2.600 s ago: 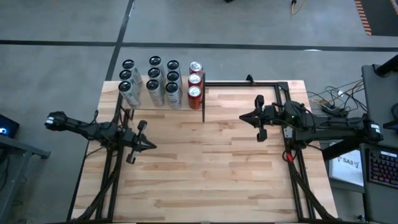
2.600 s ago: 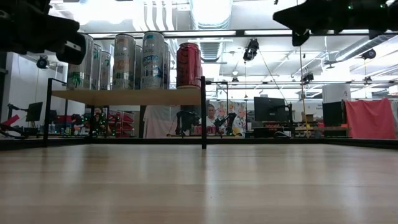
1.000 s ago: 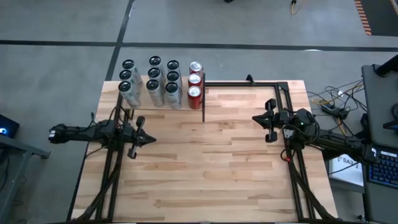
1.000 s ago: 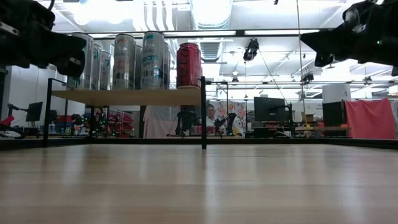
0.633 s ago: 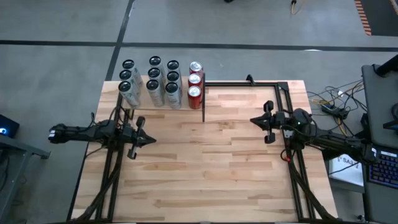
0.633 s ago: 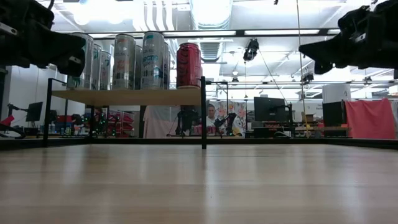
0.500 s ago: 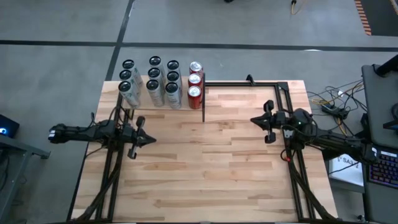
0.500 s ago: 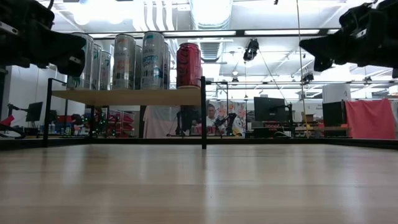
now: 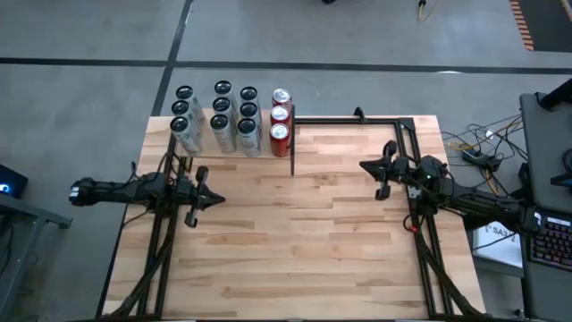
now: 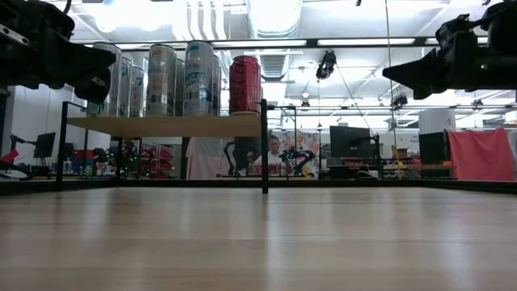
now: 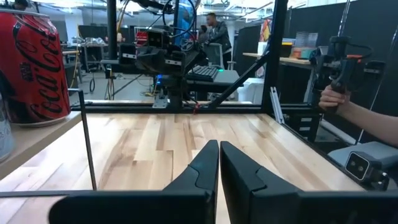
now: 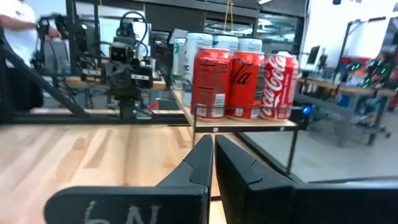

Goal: Place canned beverage on shelf
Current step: Return to Home Position

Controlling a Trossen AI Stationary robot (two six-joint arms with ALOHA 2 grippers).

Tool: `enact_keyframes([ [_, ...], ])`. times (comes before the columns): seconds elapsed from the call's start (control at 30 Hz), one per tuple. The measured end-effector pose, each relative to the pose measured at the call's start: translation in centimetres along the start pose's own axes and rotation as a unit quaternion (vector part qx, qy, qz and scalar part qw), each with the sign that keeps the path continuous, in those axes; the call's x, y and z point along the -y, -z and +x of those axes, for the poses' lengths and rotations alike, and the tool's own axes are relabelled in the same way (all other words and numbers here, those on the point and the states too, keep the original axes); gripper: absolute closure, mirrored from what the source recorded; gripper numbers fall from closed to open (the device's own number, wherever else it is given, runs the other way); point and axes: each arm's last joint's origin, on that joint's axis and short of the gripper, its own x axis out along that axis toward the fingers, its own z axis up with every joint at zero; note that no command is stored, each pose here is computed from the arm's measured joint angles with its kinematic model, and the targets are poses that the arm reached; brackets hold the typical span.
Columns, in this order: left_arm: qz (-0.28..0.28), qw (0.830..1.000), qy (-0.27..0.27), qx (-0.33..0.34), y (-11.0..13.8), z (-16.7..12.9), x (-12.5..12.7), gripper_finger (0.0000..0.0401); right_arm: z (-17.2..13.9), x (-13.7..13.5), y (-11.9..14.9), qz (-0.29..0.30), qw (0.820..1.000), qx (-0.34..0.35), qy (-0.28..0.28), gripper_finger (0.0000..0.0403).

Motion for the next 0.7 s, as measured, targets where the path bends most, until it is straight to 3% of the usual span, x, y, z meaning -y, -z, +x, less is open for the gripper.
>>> enact_keyframes([
  [0.13,-0.001,1.0,0.0,-0.001,0.01,0.02,0.0,0.0401,0.01,-0.01,0.18,0.037,0.999,-0.009,0.0,0.0394],
  [0.4,-0.001,1.0,0.0,-0.002,0.01,0.03,0.0,0.0401,0.04,0.01,0.3,0.004,1.0,-0.015,0.004,0.0394],
  [0.7,-0.001,1.0,0.0,-0.004,0.04,0.05,0.0,0.0401,0.04,0.01,0.31,0.01,1.0,-0.015,0.004,0.0394],
])
